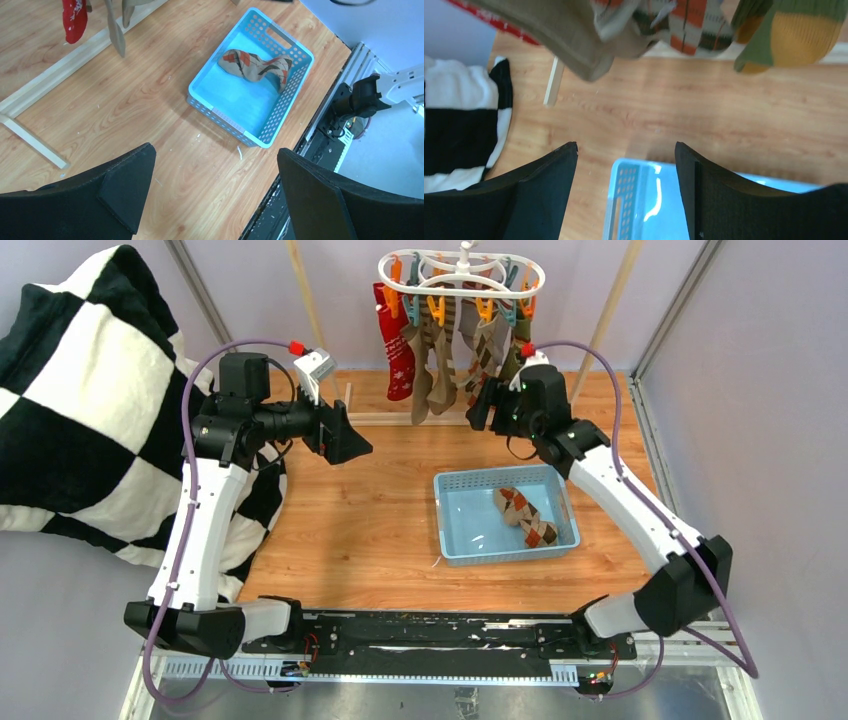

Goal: Remove the socks clipped to the hanger
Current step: Adjust the bin at the center of the board, then remove the sock from the hanger.

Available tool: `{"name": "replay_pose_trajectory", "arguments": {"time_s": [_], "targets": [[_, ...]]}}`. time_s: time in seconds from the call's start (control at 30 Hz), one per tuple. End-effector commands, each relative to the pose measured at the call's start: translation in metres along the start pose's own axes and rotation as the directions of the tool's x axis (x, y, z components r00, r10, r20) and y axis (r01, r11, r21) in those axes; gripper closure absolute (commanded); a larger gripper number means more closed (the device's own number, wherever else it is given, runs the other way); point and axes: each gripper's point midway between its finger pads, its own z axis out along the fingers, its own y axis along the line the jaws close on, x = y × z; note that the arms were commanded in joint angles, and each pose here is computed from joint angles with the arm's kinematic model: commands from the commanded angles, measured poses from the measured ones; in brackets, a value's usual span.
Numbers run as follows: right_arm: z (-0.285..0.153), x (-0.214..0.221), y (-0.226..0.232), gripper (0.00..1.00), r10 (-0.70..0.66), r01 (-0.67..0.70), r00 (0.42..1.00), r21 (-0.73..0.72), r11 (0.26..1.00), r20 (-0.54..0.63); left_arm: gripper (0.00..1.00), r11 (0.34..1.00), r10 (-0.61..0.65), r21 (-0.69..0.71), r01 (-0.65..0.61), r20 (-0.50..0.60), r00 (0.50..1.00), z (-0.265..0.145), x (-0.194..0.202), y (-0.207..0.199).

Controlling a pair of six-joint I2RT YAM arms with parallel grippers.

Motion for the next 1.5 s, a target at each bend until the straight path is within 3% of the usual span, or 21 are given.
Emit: {"name": "replay_pose_trajectory", "arguments": {"time_s": [0.0, 0.27, 0.37, 0.5, 0.63, 0.73, 0.87, 1.1, 1.23, 1.47], "targets": [[0.023, -0.029, 0.003, 0.24, -0.095, 0.097, 0.995, -0.06, 0.993, 0.036, 0.0, 1.0, 0.011, 0.025, -0.012, 0.015, 1.0, -0.004, -0.005, -0.006], [0.048, -0.081, 0.014, 0.23, -0.162, 0.191, 0.941, -0.073, 0.979, 0.298, 0.0, 0.999, 0.008, 0.031, -0.009, 0.013, 1.0, -0.004, -0.002, -0.007], [0.054, -0.101, -0.004, 0.22, -0.145, 0.142, 0.911, 0.036, 0.989, 0.385, 0.0, 0.999, 0.002, 0.033, -0.003, 0.009, 1.0, -0.003, -0.001, -0.006], [0.064, -0.114, -0.013, 0.25, -0.139, 0.106, 0.899, 0.1, 0.989, 0.416, 0.0, 1.0, 0.007, 0.03, -0.007, 0.012, 1.0, -0.005, -0.001, -0.008], [0.077, -0.114, -0.012, 0.37, -0.134, 0.103, 0.912, 0.101, 0.99, 0.387, 0.0, 1.0, 0.005, 0.029, -0.005, 0.009, 1.0, -0.005, 0.002, -0.008], [0.076, -0.108, -0.005, 0.57, -0.137, 0.118, 0.92, 0.074, 0.99, 0.367, 0.0, 1.0, 0.005, 0.03, -0.006, 0.01, 1.0, -0.005, 0.003, -0.009], [0.061, -0.094, 0.009, 0.8, -0.155, 0.162, 0.92, 0.009, 0.987, 0.36, 0.0, 0.999, 0.0, 0.043, 0.0, 0.009, 1.0, -0.005, 0.004, -0.011], [0.016, -0.083, 0.043, 0.99, -0.163, 0.237, 0.913, -0.16, 0.958, 0.375, 0.0, 0.997, -0.021, 0.073, 0.02, 0.011, 1.0, -0.003, 0.0, -0.014], [-0.005, -0.072, 0.066, 1.0, -0.141, 0.253, 0.927, -0.3, 0.92, 0.347, 0.0, 0.996, -0.021, 0.092, 0.019, 0.018, 1.0, -0.004, -0.004, -0.019], [-0.044, -0.058, 0.115, 1.0, -0.065, 0.211, 0.963, -0.578, 0.788, 0.262, 0.0, 0.988, -0.015, 0.152, 0.016, -0.01, 1.0, 0.014, -0.011, -0.027]]}}
